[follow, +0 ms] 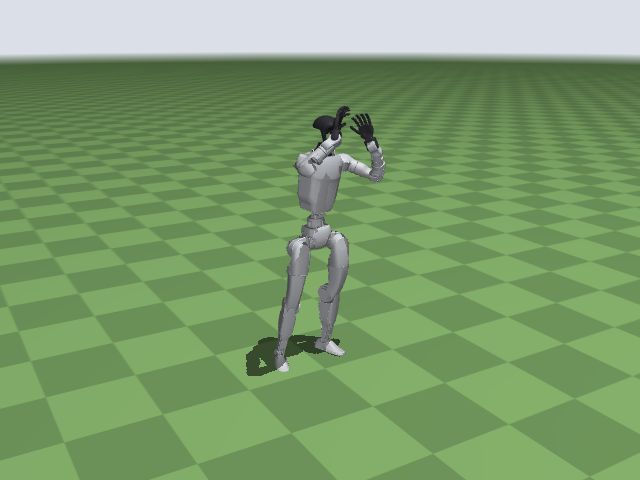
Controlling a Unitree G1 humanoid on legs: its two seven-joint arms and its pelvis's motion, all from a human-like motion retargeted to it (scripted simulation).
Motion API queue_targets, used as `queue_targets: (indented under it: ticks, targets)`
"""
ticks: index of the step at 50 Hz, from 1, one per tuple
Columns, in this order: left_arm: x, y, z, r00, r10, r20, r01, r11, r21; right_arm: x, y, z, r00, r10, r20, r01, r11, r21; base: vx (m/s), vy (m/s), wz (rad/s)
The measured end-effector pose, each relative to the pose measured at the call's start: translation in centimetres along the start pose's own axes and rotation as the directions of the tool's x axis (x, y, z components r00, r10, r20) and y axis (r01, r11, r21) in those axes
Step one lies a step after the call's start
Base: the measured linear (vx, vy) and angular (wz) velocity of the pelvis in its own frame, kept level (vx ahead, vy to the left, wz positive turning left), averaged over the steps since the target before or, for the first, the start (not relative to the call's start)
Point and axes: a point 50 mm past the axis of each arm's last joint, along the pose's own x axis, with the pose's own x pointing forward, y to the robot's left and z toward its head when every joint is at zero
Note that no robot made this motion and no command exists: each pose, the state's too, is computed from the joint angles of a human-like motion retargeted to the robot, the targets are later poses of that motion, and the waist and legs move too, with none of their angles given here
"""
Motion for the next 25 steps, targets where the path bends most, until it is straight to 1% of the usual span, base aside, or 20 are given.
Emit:
queue_targets:
  ticks: [1, 3, 4, 6, 8, 9, 11, 13, 14, 16, 19, 21, 23, 25]
  targets:
    - [0.1, -0.1, 0.4, 0.999, -0.009, 0.031, 0.008, 1.000, 0.024, 0.0, 0.1, -0.3, 1.000, 0.000, -0.011, 0.000, 1.000, -0.008, 0.00, 0.00, 0.00]
    - [1.8, -1.3, -1.0, 0.998, -0.031, 0.056, 0.024, 0.992, 0.125, 1.8, 1.5, -2.2, 0.999, -0.006, -0.039, 0.001, 0.994, -0.108, 0.00, 0.00, 0.00]
    - [2.8, -2.5, -2.3, 0.999, -0.029, 0.035, 0.023, 0.987, 0.162, 2.9, 2.8, -3.3, 0.998, 0.002, -0.061, -0.013, 0.984, -0.176, 0.00, 0.00, 0.00]
    - [4.7, -4.2, -6.3, 0.996, -0.054, -0.075, 0.071, 0.968, 0.240, 4.5, 5.9, -5.6, 0.990, 0.050, -0.134, -0.088, 0.951, -0.296, 0.00, 0.00, 0.00]
    - [5.7, -5.7, -10.2, 0.967, -0.111, -0.229, 0.181, 0.933, 0.311, 4.9, 8.3, -7.7, 0.958, 0.135, -0.254, -0.215, 0.923, -0.320, 0.00, 0.00, 0.00]
    - [6.2, -6.3, -11.8, 0.947, -0.141, -0.290, 0.243, 0.903, 0.355, 5.1, 8.8, -8.9, 0.938, 0.180, -0.295, -0.283, 0.891, -0.356, 0.00, 0.00, 0.00]
    - [6.0, -6.4, -14.4, 0.893, -0.212, -0.397, 0.388, 0.810, 0.439, 4.8, 9.2, -10.4, 0.902, 0.236, -0.363, -0.374, 0.847, -0.379, 0.00, 0.00, 0.00]
    - [5.0, -6.0, -15.4, 0.861, -0.263, -0.435, 0.471, 0.734, 0.489, 4.7, 9.2, -10.4, 0.901, 0.234, -0.366, -0.373, 0.849, -0.375, 0.00, 0.00, 0.00]
    - [4.9, -5.8, -15.4, 0.865, -0.271, -0.422, 0.473, 0.721, 0.506, 5.0, 8.9, -10.2, 0.915, 0.212, -0.343, -0.340, 0.863, -0.373, 0.00, 0.00, 0.00]
    - [4.2, -5.2, -14.5, 0.895, -0.266, -0.358, 0.426, 0.747, 0.510, 4.9, 8.1, -8.7, 0.954, 0.149, -0.260, -0.238, 0.904, -0.356, 0.00, 0.00, 0.00]
    - [3.5, -4.4, -10.5, 0.951, -0.244, -0.188, 0.304, 0.845, 0.440, 4.3, 4.8, -5.2, 0.994, 0.099, -0.051, -0.109, 0.953, -0.283, 0.00, 0.00, 0.00]
    - [1.8, -3.2, -7.4, 0.964, -0.245, -0.109, 0.267, 0.896, 0.355, 2.6, 2.2, -2.7, 0.992, 0.107, 0.070, -0.087, 0.965, -0.247, 0.00, 0.00, 0.00]
    - [-0.3, -2.2, -4.5, 0.964, -0.260, -0.062, 0.267, 0.924, 0.274, 0.5, -0.1, -0.4, 0.986, 0.101, 0.130, -0.082, 0.986, -0.144, 0.00, 0.00, 0.00]
    - [-1.3, -2.0, -2.8, 0.960, -0.280, -0.018, 0.276, 0.930, 0.244, -0.5, -1.5, 0.7, 0.983, 0.080, 0.164, -0.063, 0.992, -0.108, 0.00, 0.00, 0.00]
